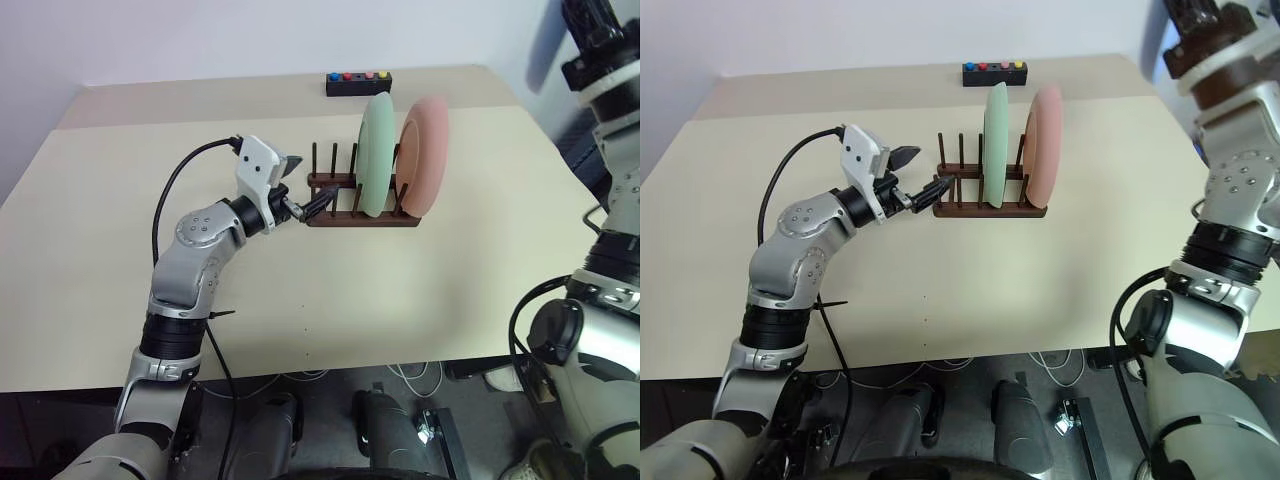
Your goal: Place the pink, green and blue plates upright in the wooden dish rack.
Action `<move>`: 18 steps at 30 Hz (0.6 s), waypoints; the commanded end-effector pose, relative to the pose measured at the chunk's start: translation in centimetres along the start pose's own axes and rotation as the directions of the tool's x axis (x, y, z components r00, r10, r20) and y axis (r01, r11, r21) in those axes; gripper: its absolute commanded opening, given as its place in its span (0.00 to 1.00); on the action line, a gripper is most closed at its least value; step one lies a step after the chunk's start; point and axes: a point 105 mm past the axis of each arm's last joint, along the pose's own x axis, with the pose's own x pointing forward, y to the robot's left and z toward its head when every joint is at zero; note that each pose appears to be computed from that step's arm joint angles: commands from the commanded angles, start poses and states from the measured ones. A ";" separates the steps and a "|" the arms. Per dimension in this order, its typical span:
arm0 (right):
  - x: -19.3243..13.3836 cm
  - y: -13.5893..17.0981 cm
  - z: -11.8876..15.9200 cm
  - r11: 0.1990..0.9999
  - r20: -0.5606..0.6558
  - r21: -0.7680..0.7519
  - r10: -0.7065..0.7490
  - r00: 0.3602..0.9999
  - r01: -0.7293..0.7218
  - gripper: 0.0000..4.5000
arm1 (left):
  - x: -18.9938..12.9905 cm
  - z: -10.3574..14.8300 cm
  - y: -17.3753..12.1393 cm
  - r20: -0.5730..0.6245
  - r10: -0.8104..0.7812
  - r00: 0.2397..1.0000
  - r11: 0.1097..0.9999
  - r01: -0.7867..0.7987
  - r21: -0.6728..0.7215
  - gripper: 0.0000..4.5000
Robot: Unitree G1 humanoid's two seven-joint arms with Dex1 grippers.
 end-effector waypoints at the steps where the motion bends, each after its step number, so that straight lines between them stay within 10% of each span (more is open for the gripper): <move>1: 1.4 4.4 2.2 0.986 0.079 0.029 0.164 0.983 -0.167 0.00 | -0.7 1.0 0.4 0.043 0.032 0.999 0.999 -0.032 0.011 1.00; 7: 2.5 12.5 1.0 0.852 0.074 0.271 0.446 0.892 -0.449 0.00 | -2.6 0.9 1.3 0.054 0.036 0.998 0.998 -0.033 -0.053 1.00; 18: 2.2 15.5 -2.9 0.689 0.147 0.574 0.445 0.884 -0.442 0.00 | -5.9 2.3 2.6 0.073 0.026 0.997 1.000 -0.027 0.015 1.00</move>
